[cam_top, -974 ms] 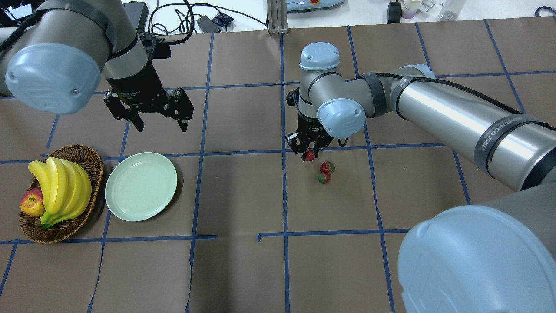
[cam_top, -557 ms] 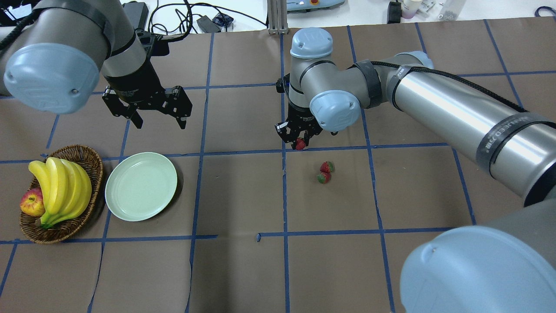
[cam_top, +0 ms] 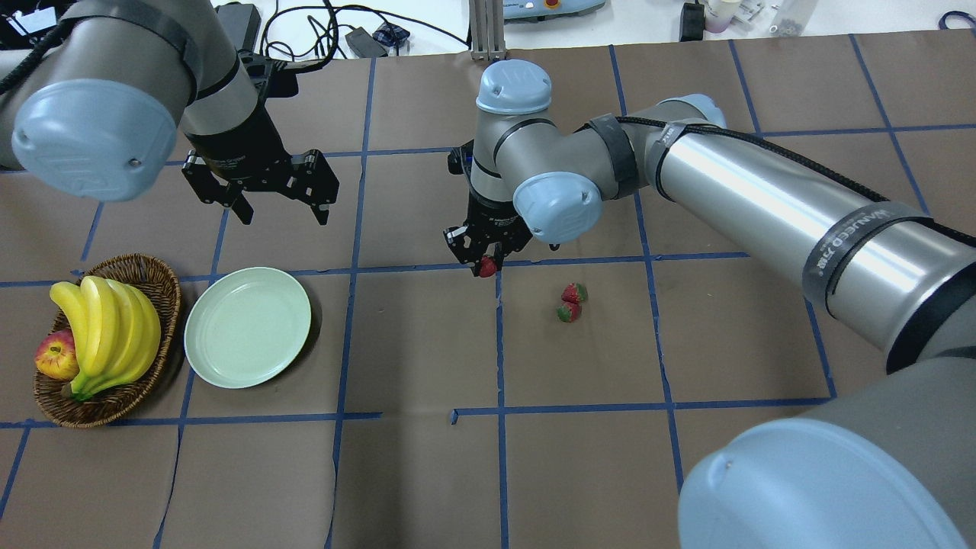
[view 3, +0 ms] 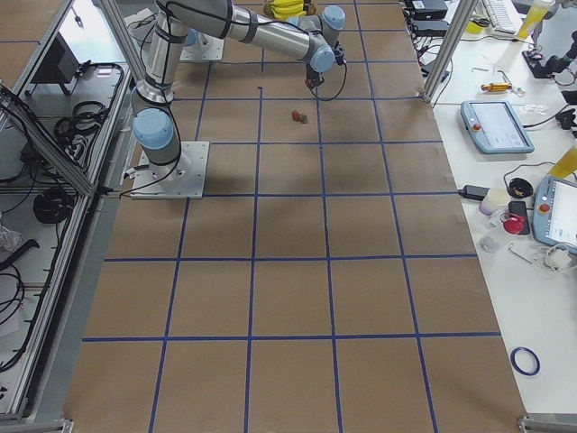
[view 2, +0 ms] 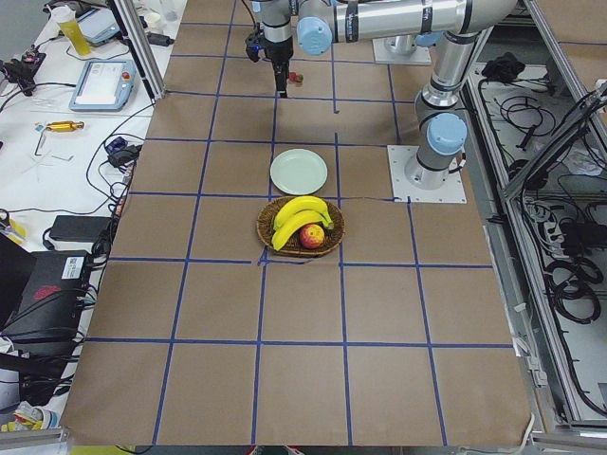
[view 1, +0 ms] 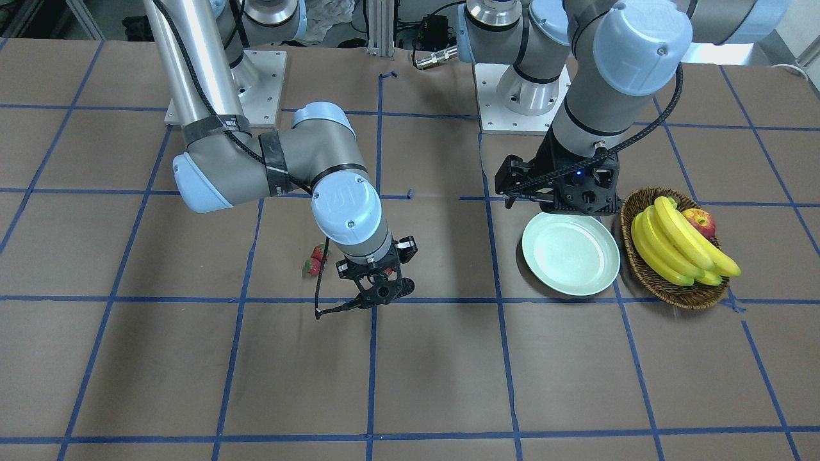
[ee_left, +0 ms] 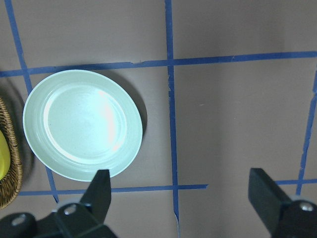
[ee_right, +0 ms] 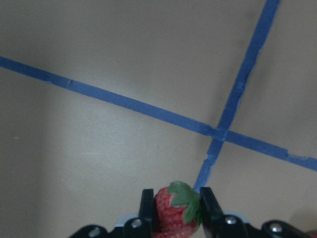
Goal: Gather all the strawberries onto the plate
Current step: 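Carry the strawberry toward the plate and release it on the table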
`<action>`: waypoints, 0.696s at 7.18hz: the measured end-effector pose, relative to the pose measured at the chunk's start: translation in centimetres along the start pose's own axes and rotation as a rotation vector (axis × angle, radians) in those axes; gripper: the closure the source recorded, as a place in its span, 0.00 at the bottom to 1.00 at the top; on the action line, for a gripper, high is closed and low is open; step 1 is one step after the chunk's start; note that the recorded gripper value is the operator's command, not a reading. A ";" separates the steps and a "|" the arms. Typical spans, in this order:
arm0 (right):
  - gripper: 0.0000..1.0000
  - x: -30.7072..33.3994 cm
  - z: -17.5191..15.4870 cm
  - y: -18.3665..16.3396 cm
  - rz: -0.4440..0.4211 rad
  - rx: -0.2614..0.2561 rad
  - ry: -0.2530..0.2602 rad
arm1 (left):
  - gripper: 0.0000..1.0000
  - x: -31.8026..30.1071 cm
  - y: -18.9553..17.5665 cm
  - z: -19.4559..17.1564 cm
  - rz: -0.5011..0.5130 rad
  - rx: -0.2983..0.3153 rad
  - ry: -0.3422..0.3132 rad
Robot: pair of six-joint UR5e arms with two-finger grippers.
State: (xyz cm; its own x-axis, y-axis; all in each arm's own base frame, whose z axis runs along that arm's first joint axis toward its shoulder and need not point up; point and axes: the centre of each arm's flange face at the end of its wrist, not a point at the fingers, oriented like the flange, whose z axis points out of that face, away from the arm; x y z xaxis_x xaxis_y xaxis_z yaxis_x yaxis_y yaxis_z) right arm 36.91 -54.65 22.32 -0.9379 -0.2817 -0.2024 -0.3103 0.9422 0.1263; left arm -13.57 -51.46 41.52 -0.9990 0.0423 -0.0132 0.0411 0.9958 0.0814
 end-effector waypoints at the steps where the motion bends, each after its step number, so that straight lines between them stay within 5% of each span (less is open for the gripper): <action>1: 1.00 -1.2 1.0 0.1 0.000 -0.001 -0.008 | 0.00 0.0 0.0 0.0 0.001 0.000 -0.001; 3: 1.00 -2.5 3.4 0.2 -0.005 -0.026 -0.026 | 0.00 0.0 0.0 0.0 0.002 0.001 -0.002; 4: 0.81 -2.6 4.2 0.3 -0.005 -0.040 -0.030 | 0.00 0.0 0.0 -0.1 0.001 0.002 -0.002; 5: 0.48 -2.6 4.7 0.4 -0.005 -0.049 -0.031 | 0.00 0.0 0.0 -0.1 0.001 0.003 -0.001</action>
State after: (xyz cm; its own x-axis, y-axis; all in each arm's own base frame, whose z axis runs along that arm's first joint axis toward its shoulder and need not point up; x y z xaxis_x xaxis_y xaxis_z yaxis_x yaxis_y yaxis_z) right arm 39.90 -52.67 18.32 -0.9313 -0.2799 -0.2331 -0.3228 0.9306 0.1726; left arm -13.56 -51.45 41.61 -0.9989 0.0435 -0.0145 0.0422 0.9960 0.0786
